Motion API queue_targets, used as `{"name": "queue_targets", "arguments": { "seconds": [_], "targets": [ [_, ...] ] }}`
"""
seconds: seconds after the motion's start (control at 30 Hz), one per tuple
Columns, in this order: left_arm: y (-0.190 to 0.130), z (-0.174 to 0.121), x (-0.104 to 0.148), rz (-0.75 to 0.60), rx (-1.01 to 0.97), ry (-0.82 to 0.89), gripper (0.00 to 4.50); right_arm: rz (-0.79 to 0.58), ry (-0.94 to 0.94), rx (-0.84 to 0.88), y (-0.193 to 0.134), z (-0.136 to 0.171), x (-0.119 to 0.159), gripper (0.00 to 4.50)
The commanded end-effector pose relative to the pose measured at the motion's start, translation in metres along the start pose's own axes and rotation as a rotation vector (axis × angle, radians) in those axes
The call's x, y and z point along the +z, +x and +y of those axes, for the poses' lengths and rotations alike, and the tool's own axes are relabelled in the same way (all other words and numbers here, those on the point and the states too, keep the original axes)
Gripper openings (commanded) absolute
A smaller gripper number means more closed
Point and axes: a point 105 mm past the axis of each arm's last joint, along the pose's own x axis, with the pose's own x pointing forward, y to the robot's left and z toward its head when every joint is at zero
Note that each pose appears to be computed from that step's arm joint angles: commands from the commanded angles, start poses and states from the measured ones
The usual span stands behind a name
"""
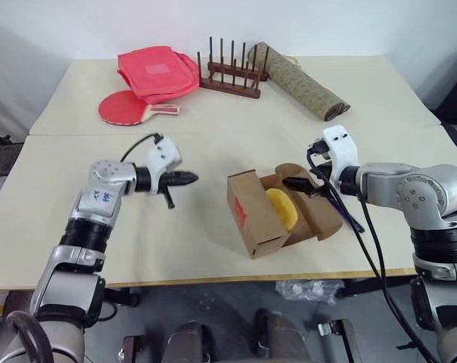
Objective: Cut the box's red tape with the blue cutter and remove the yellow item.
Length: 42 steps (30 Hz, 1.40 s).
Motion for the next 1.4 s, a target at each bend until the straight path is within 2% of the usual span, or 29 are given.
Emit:
{"name": "queue_targets", "arguments": {
  "seconds": [0.03, 0.1, 0.23, 0.33, 0.4, 0.5, 0.63, 0.97, 1.17, 1.4],
  "targets": [
    [-0.001, 0.003, 0.059, -0.172, -0.032, 0.044, 0.0, -0.035, -0.029, 0.007, -0.001, 0.002, 0.009, 4.47],
    [0.004, 0.001, 0.079, -0.217, -0.07, 0.063, 0.0, -0.033, -0.029, 0.011, 0.0, 0.001, 0.008, 4.47],
    [0.016, -0.012, 0.101, -0.257, -0.16, 0.106, 0.0, -0.005, -0.029, 0.012, 0.004, -0.002, 0.001, 4.47],
    [0.03, -0.033, 0.119, -0.294, -0.284, 0.139, 0.0, 0.034, -0.06, -0.018, 0.007, -0.009, -0.009, 4.47],
    [0.039, -0.053, 0.124, -0.297, -0.39, 0.155, 0.0, 0.057, -0.07, -0.027, 0.007, -0.013, -0.014, 4.47],
    [0.048, -0.07, 0.119, -0.271, -0.482, 0.167, 0.0, 0.078, -0.056, -0.004, 0.008, -0.013, -0.019, 4.47],
    [0.053, -0.081, 0.099, -0.19, -0.547, 0.188, 0.0, 0.087, -0.043, 0.037, 0.008, -0.008, -0.02, 3.64],
    [0.038, -0.096, 0.063, -0.05, -0.624, 0.182, 0.0, 0.037, -0.06, 0.036, -0.007, -0.007, -0.005, 0.09],
    [0.028, -0.103, 0.032, 0.058, -0.642, 0.177, 0.0, -0.031, -0.093, 0.036, -0.031, -0.01, 0.019, 0.04],
    [0.019, -0.107, 0.007, 0.133, -0.643, 0.161, 0.0, 0.007, -0.082, 0.011, -0.03, -0.022, 0.01, 0.04]
  ]
}}
